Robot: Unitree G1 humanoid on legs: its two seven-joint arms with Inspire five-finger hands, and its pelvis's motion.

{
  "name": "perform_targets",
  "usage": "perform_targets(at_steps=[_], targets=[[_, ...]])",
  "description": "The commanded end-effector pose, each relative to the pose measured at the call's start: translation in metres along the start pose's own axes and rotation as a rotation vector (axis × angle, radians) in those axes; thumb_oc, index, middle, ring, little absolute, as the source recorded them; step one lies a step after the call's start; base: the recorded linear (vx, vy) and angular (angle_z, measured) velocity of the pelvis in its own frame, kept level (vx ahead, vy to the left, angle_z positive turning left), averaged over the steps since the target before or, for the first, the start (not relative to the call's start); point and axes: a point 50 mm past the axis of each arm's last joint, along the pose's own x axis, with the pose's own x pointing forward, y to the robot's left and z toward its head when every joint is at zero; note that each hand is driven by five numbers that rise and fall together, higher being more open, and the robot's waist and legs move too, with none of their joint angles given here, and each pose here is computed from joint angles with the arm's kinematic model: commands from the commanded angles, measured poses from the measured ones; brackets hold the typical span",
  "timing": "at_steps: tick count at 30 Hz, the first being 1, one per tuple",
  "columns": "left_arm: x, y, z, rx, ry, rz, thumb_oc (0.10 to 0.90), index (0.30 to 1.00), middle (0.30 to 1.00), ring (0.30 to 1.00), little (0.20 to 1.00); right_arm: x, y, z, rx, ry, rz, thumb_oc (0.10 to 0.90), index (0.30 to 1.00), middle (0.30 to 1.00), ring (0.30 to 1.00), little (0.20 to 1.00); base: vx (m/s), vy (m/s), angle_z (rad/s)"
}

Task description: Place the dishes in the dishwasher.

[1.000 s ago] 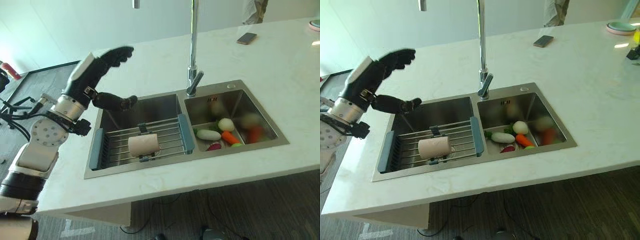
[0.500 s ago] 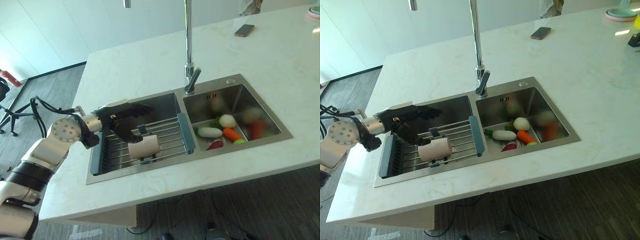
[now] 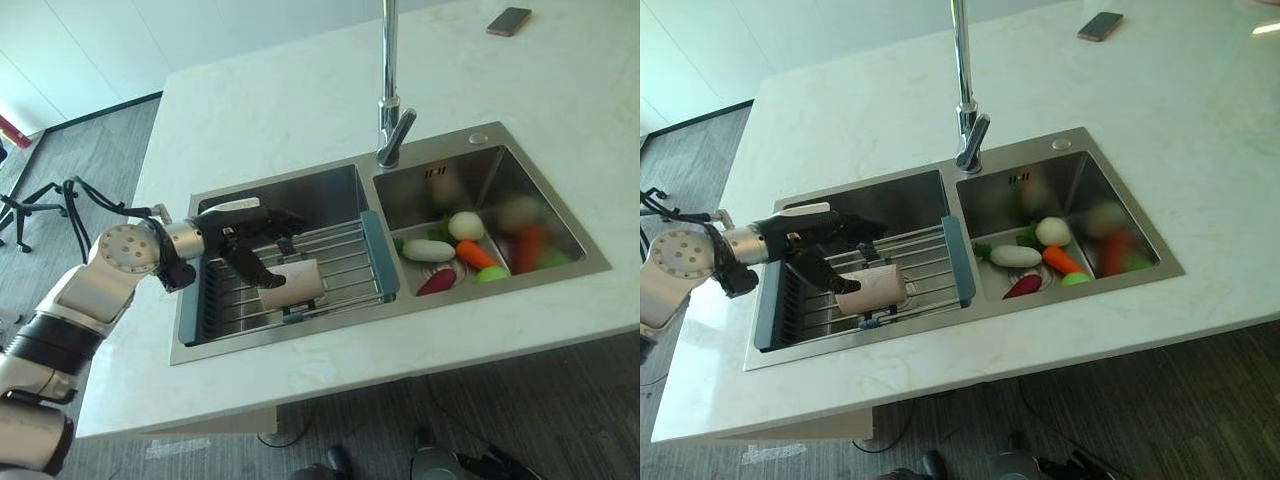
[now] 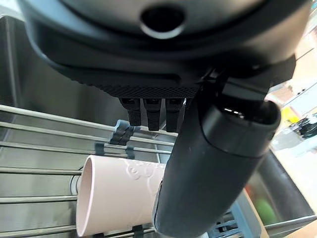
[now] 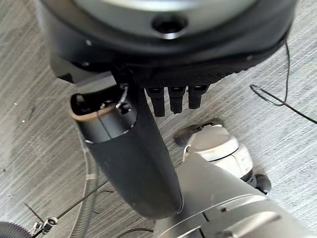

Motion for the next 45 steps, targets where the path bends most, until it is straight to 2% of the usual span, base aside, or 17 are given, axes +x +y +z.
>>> perform_targets(at_steps=[1, 24, 45], targets=[[-0.029, 0.053, 0.038, 0.146, -0.067, 0.181, 0.8, 0.9, 0.9, 0.9, 0.9, -0.004, -0.016, 0.004, 0.025, -0.032, -0.041, 0.8, 0.9, 0.9, 0.9, 0.9, 0.0, 0.0, 0.0], [-0.014, 0.027, 0.028, 0.094, 0.014, 0.02, 0.8, 0.9, 0.9, 0.9, 0.9, -0.003, -0.017, 0.019, 0.008, -0.084, -0.037, 0.8, 0.9, 0.9, 0.9, 0.9, 0.0, 0.0, 0.0], [-0.013, 0.022, 0.017, 0.163, 0.035, 0.106, 0.8, 0.9, 0.9, 0.9, 0.9, -0.005, -0.022, 0.031, -0.004, -0.132, -0.038, 0.8, 0.9, 0.9, 0.9, 0.9, 0.0, 0.008, -0.02]])
